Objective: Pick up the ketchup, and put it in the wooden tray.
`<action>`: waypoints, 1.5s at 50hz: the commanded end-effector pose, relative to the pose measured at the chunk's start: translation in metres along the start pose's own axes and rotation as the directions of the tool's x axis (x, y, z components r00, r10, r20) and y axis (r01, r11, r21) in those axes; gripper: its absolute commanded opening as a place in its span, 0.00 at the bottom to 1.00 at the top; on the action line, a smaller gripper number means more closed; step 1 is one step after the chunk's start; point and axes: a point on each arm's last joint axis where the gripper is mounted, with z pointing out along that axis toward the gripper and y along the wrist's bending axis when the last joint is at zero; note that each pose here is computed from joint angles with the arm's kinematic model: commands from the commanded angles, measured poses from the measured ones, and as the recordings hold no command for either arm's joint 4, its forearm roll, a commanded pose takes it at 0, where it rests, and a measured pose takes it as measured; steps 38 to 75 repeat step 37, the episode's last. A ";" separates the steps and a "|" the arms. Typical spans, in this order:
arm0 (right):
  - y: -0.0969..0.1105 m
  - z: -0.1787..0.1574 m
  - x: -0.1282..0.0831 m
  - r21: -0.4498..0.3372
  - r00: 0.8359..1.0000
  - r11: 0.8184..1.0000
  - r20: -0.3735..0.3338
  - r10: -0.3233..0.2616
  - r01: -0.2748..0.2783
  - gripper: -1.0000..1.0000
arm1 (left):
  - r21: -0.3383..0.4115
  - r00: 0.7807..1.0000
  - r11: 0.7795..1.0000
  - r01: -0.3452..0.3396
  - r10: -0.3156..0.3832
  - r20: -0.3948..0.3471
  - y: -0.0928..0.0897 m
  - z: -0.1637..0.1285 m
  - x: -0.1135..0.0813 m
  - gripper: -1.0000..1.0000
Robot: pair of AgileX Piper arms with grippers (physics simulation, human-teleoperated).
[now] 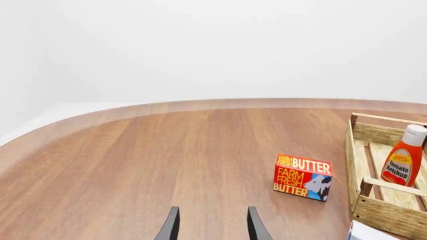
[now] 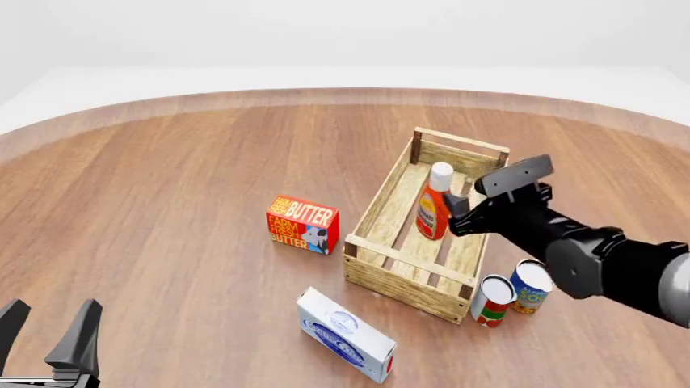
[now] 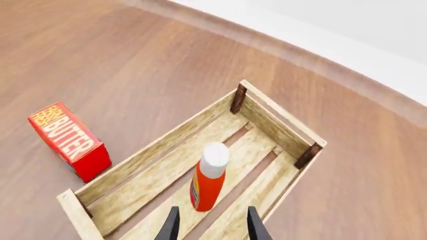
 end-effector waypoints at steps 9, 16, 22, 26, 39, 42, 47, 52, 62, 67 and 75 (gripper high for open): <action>0.002 -0.065 0.034 0.031 0.997 0.999 0.069 0.023 -0.025 1.00 | 0.000 1.000 1.000 0.000 0.000 0.000 0.000 0.000 0.000 1.00; 0.002 -0.090 0.046 0.048 0.995 0.998 0.096 0.026 -0.031 1.00 | 0.000 1.000 1.000 0.000 0.000 0.000 0.000 0.000 0.000 1.00; 0.001 -0.108 0.057 0.068 0.994 0.997 0.106 0.036 -0.043 1.00 | 0.000 1.000 1.000 0.000 0.000 0.000 0.000 0.000 0.000 1.00; 0.001 -0.120 0.068 0.081 0.992 0.994 0.110 0.068 -0.077 1.00 | 0.000 1.000 1.000 0.000 0.000 0.000 0.000 0.000 0.000 1.00; 0.004 -0.149 0.096 0.115 0.989 0.986 0.099 0.109 -0.120 1.00 | 0.000 1.000 1.000 0.000 0.000 0.000 0.000 0.000 0.000 1.00; 0.004 -0.149 0.096 0.115 0.989 0.986 0.099 0.109 -0.120 1.00 | 0.000 1.000 1.000 0.000 0.000 0.000 0.000 0.000 0.000 1.00; 0.004 -0.149 0.096 0.115 0.989 0.986 0.099 0.109 -0.120 1.00 | 0.000 1.000 1.000 0.000 0.000 0.000 0.000 0.000 0.000 1.00; 0.004 -0.149 0.096 0.115 0.989 0.986 0.099 0.109 -0.120 1.00 | 0.000 1.000 1.000 0.000 0.000 0.000 0.000 0.000 0.000 1.00; 0.004 -0.149 0.096 0.115 0.989 0.986 0.099 0.109 -0.120 1.00 | 0.000 1.000 1.000 0.000 0.000 0.000 0.000 0.000 0.000 1.00; 0.004 -0.149 0.096 0.115 0.989 0.986 0.099 0.109 -0.120 1.00 | 0.000 1.000 1.000 0.000 0.000 0.000 0.000 0.000 0.000 1.00; 0.004 -0.149 0.096 0.115 0.989 0.986 0.099 0.109 -0.120 1.00 | 0.000 1.000 1.000 0.000 0.000 0.000 0.000 0.000 0.000 1.00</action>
